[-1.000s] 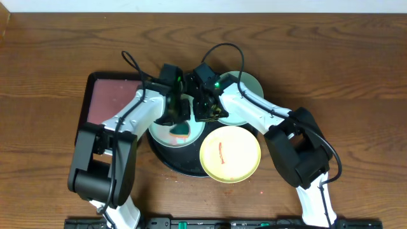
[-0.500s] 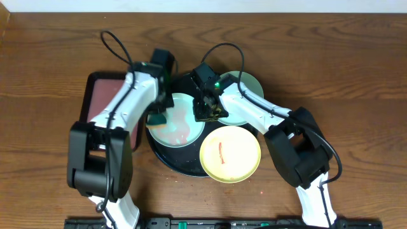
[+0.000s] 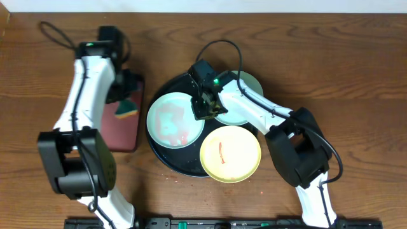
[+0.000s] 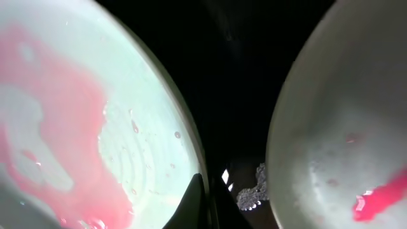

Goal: Clean dirty plates on tray and stack at the side
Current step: 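Return the sponge with left gripper to the soapy tray, then carry the cleaned plate with right gripper to the table's right side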

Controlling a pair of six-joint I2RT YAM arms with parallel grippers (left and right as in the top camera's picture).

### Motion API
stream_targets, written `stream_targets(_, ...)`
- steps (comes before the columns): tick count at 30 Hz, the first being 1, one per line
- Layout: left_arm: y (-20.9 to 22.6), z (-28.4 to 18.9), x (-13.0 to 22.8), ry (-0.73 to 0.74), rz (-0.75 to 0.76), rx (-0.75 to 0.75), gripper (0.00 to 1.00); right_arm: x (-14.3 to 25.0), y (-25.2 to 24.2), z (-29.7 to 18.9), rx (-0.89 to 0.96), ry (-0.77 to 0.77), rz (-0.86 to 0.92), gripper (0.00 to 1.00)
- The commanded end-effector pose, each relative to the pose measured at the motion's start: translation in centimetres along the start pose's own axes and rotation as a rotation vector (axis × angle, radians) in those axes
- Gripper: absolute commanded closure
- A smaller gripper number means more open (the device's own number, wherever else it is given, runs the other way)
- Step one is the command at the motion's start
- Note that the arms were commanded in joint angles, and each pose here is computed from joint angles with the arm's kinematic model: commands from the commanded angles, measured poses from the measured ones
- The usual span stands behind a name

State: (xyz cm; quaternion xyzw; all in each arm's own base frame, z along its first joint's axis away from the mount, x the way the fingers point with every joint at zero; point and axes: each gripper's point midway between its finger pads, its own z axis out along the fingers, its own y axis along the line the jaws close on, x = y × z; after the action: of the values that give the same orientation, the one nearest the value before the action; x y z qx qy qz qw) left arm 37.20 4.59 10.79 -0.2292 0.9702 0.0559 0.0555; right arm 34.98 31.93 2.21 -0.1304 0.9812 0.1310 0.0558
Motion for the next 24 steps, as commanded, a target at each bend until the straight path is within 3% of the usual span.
stream_targets(1,2.0,-0.2,-1.4,-0.017,-0.046,0.004,0.93,-2.2,0.8,-4.1,0.083,-0.142,-0.128,0.99)
stream_targets(8,4.4,0.0,-2.0,-0.014,-0.11,-0.004,0.92,-3.3,-0.9,-8.4,0.345,-0.291,-0.21,0.99)
stream_targets(24,4.5,0.1,-2.1,-0.016,-0.115,-0.004,0.92,-4.6,0.5,-20.7,0.862,-0.738,-0.263,0.99)
